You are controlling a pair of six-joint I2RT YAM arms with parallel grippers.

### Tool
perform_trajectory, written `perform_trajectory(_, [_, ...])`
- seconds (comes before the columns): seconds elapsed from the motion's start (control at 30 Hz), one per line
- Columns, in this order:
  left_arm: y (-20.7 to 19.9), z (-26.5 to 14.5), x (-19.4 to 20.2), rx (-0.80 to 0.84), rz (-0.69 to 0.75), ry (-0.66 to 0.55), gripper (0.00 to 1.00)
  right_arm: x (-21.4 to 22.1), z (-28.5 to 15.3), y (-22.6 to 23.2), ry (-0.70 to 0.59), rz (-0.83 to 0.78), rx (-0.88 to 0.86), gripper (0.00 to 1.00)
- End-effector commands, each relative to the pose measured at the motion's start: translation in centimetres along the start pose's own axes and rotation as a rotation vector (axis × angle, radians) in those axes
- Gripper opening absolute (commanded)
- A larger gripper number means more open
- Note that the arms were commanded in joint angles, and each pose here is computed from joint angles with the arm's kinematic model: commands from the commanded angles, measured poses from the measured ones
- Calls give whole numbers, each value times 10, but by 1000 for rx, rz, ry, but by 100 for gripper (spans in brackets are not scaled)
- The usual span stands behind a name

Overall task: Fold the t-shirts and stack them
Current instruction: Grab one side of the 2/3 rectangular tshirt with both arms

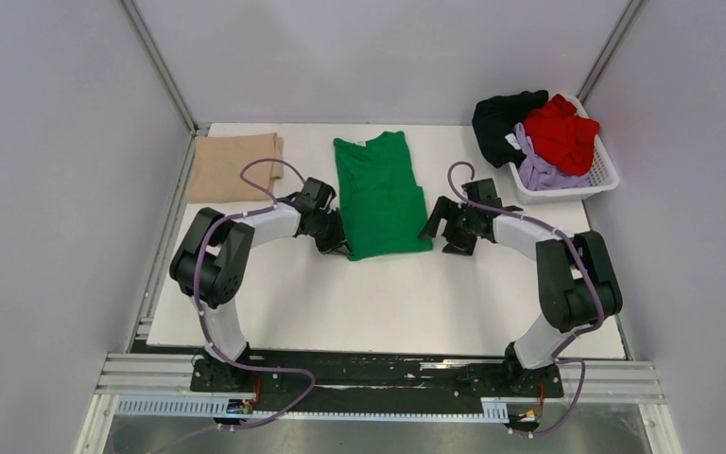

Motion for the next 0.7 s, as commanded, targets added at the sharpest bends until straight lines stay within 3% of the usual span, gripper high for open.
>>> perform_trajectory(0.0, [12, 11, 11, -108, -2, 35, 0, -5, 5, 11, -11, -20, -39, 82])
perform_trajectory(0.57, [16, 4, 15, -154, 7, 18, 0, 6, 25, 4, 42, 7, 7, 31])
perform_trajectory(0.67, [16, 4, 17, -146, 10, 21, 0, 9, 28, 1, 57, 12, 16, 16])
Point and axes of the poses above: each gripper's point midway between its finger pads, its own z axis out along the fingers, its own y axis along the line the jaws close on, x = y × z, the point moved 10 cm from there along -z, back along the fingers, and after that the axes turned 9 degrees about z, right-handed, at the moved point
